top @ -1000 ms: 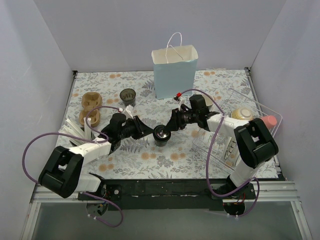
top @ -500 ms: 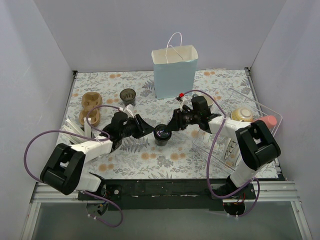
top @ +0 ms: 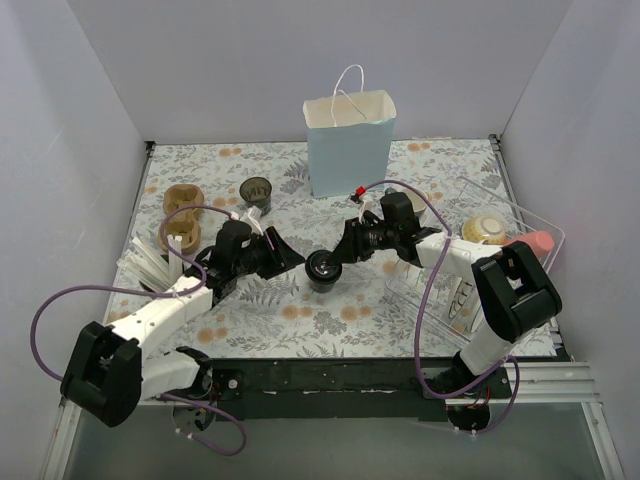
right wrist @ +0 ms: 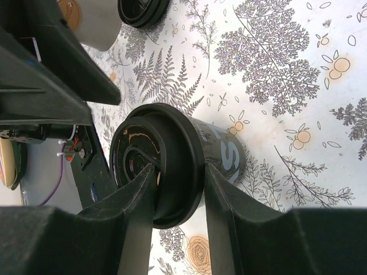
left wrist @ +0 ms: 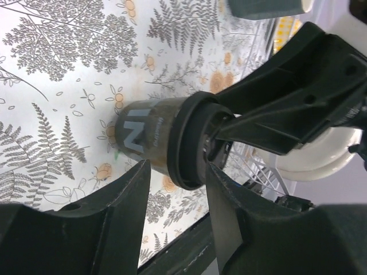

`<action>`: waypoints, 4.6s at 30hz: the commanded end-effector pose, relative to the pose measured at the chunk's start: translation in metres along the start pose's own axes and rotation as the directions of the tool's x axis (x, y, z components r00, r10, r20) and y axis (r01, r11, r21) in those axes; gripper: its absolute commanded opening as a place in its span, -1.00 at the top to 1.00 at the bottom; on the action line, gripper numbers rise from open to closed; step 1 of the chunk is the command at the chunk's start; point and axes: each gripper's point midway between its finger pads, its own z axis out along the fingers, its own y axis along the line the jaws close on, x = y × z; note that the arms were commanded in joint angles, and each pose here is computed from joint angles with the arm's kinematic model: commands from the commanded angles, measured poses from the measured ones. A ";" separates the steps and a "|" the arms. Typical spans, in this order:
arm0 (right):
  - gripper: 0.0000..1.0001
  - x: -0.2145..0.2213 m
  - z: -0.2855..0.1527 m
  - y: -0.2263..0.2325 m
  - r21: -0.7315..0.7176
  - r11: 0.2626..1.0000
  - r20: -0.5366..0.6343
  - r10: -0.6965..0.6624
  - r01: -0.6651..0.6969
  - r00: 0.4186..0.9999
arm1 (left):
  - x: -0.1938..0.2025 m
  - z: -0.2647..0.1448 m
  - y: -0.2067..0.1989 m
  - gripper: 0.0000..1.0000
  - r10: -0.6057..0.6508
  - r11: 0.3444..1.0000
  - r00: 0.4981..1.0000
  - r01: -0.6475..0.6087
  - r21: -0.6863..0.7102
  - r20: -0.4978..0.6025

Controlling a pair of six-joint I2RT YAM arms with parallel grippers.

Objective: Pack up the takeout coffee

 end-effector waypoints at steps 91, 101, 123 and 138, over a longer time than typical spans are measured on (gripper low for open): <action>0.33 0.083 0.005 -0.059 0.096 0.994 -0.430 -0.008 0.055 0.903 | -0.009 0.031 0.006 0.35 0.222 0.972 0.970 -0.212 0.101 -0.097; 0.33 0.091 0.005 -0.064 0.117 0.992 -0.423 0.012 0.042 0.906 | 0.029 0.026 0.052 0.54 0.113 0.994 0.982 -0.113 0.008 -0.154; 0.34 0.091 0.003 -0.062 0.117 0.992 -0.418 0.014 0.038 0.909 | -0.020 0.006 -0.004 0.37 0.212 0.975 0.976 -0.208 0.071 -0.051; 0.34 0.093 0.004 -0.062 0.114 0.993 -0.413 0.018 0.032 0.911 | 0.003 0.025 0.027 0.42 0.169 0.986 0.977 -0.165 0.038 -0.133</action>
